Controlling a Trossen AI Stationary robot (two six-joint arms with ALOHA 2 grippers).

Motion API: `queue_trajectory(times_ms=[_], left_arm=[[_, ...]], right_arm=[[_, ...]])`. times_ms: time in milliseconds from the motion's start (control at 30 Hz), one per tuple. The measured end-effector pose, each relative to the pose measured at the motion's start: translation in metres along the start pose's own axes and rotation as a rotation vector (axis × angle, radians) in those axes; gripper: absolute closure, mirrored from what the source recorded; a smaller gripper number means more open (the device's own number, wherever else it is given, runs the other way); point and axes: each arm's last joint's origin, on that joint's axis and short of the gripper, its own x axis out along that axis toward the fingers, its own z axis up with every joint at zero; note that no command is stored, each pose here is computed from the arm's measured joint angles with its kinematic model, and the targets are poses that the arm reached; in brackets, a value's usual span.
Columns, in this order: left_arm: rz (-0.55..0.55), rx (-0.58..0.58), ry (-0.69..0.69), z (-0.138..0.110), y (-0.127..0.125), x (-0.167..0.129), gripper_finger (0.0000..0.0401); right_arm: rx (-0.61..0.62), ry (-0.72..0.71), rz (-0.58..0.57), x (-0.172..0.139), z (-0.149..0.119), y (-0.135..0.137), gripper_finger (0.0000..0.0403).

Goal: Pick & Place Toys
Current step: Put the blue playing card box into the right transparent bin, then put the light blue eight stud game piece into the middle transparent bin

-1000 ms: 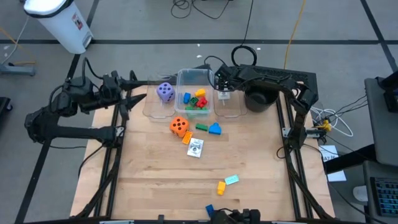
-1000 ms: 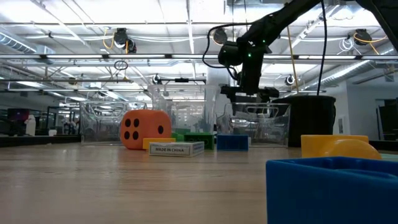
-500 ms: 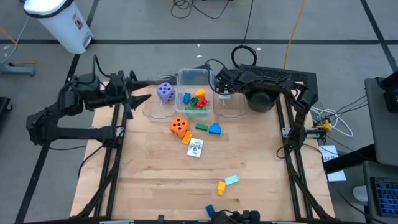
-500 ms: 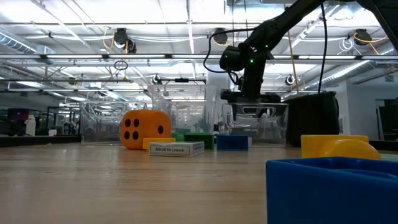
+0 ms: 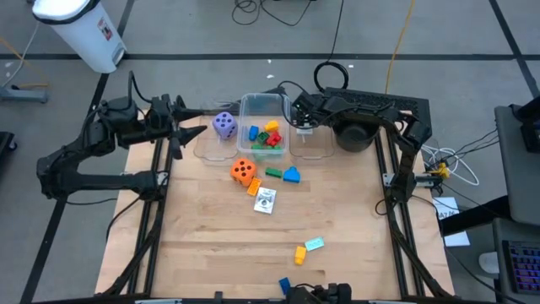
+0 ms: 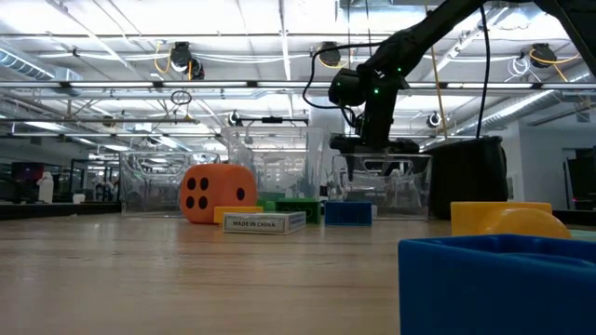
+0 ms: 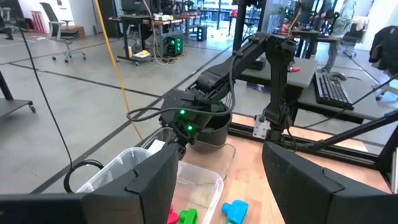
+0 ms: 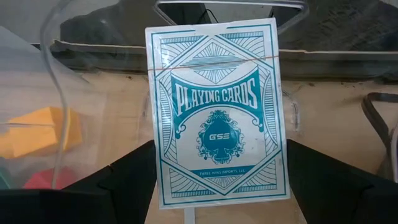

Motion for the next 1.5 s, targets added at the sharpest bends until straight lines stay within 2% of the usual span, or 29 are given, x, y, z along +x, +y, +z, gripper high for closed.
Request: queue_trajectory(times_ms=[267,733,1067,1500], left_arm=[[0.0,0.0,0.0,0.0,0.0,0.0,0.016],[0.0,0.0,0.001,0.0,0.0,0.0,0.016],[-0.026,-0.002,0.002,0.0,-0.001,0.0,0.016],[-0.026,-0.026,0.002,0.0,-0.001,0.0,0.016]], right_arm=[[-0.013,-0.017,0.018,0.0,0.002,0.001,0.0073],[-0.028,-0.022,0.024,0.0,0.003,0.002,0.0093],[-0.019,-0.016,0.078,0.0,0.005,0.005,0.0058],[-0.039,-0.029,0.103,-0.01,0.009,0.003,0.0069]])
